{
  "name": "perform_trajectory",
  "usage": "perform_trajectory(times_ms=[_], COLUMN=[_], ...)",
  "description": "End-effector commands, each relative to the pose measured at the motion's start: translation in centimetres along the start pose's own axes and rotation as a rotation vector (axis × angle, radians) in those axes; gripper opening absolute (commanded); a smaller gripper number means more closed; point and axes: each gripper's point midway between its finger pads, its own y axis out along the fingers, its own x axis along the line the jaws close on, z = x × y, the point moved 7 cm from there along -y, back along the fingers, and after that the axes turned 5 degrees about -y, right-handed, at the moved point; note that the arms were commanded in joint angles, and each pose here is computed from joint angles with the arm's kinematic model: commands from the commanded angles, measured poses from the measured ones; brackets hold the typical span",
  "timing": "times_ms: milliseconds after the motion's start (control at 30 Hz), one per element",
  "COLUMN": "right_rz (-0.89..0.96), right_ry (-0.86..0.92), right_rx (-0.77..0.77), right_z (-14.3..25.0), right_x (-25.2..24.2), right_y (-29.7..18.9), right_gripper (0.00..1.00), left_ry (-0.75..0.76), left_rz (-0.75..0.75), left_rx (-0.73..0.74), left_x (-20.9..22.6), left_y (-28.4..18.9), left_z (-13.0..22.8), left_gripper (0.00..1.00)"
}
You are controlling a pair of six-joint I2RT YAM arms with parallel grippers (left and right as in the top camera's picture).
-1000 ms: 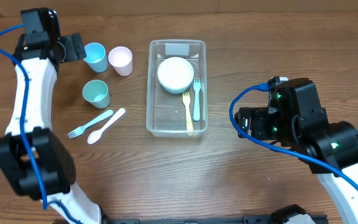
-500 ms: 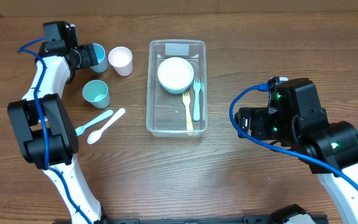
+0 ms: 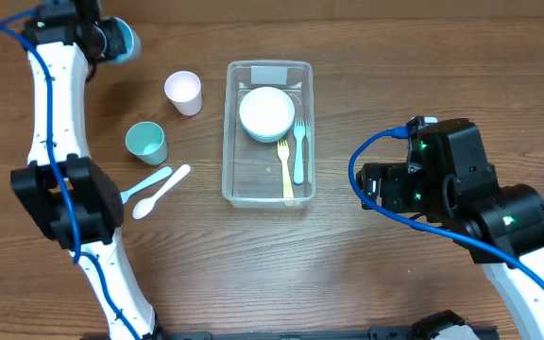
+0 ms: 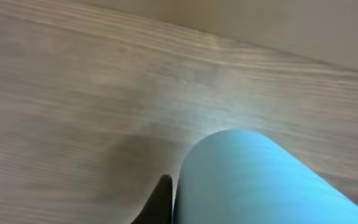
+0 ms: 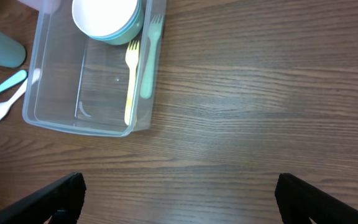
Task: Pack container
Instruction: 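Carry the blue cup into the container with the left gripper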
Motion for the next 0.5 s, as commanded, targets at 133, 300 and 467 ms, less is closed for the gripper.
perform_trajectory(times_ms=[133, 300, 467], right_rz=[0.006, 0.006, 0.006], right_ry=[-0.002, -0.002, -0.002], right_rx=[-0.014, -0.014, -0.014], right_z=[-0.2, -0.2, -0.2], right_x=[0.0, 0.0, 0.0], right_y=[-0.2, -0.2, -0.2], right_gripper=[1.0, 1.0, 1.0], left_ry=[0.192, 0.338, 0.475], left_rz=[0.167, 0.166, 0.083], left_rx=[0.023, 0.212, 0.214], left_x=[-10.6, -16.2, -19.8], left_y=[-18.9, -19.0, -17.9], left_z=[4.7, 11.8, 18.0], left_gripper=[0.04, 0.04, 0.04])
